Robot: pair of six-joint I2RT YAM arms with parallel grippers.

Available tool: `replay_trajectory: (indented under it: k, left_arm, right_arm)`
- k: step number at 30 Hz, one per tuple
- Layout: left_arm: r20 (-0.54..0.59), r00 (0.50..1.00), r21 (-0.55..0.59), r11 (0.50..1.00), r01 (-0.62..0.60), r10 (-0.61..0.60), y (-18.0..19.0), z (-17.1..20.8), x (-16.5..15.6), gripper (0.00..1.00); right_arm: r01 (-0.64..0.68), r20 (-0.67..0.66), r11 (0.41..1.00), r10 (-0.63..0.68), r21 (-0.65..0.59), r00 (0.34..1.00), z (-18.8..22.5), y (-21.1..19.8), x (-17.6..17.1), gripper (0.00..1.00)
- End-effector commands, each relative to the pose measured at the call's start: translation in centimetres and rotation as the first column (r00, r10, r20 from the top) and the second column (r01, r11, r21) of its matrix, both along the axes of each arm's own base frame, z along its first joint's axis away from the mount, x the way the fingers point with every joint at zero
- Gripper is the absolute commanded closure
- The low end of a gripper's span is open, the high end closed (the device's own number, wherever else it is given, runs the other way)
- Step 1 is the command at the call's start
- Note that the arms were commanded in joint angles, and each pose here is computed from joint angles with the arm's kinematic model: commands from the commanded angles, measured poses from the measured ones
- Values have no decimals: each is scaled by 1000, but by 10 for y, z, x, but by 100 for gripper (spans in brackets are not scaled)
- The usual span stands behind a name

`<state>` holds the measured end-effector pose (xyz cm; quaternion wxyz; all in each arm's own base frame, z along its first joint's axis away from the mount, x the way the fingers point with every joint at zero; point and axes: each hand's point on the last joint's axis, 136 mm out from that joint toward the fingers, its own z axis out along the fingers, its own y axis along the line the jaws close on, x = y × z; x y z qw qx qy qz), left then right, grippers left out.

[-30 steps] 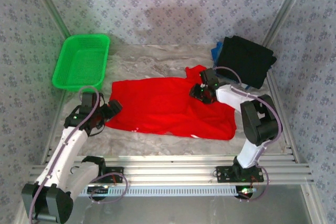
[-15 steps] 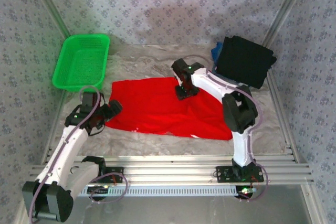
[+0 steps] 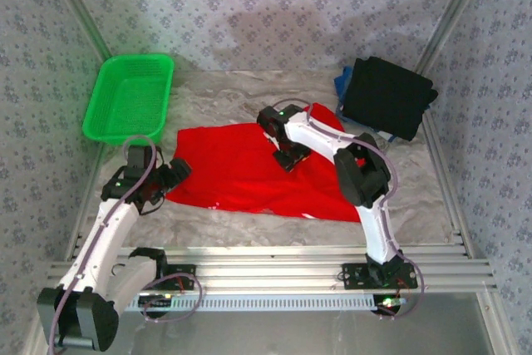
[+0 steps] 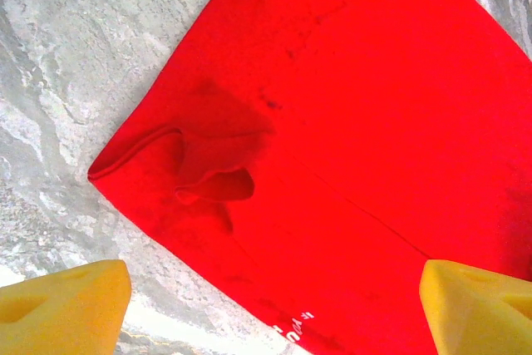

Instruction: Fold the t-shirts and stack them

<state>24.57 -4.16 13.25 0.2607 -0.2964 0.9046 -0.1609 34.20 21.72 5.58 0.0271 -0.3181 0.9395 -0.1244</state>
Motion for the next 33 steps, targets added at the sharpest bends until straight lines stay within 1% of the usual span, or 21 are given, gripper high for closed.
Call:
replay_trajectory:
  k: [1,13,19,25,27,30,33]
  left_arm:
    - [7,1000,-7,1000,16,-16,-1,6,2,10]
    - [1,1000,-6,1000,8,-8,3,4,1,10]
    - [-2,1000,-10,1000,4,-4,3,2,1,10]
    - [-17,1000,-15,1000,0,0,3,-3,-1,10]
    - [-24,1000,-18,1000,3,-3,3,-5,-2,10]
    - [-33,999,-21,1000,2,-2,2,-8,-3,10]
    - [-13,1000,-25,1000,4,-5,1,-7,2,10]
  right_arm:
    - [-45,-24,996,43,-83,999,-8,-9,-1,49]
    - [-64,9,989,65,-133,998,-20,-6,14,52]
    - [-78,10,986,80,-145,997,-29,-3,21,56]
    - [-96,49,981,106,-171,993,-28,-2,34,64]
    - [-97,61,980,109,-175,992,-27,-2,38,68]
    - [-88,73,981,102,-173,992,-26,-3,42,77]
    - [-66,77,982,80,-175,994,-25,-7,41,88]
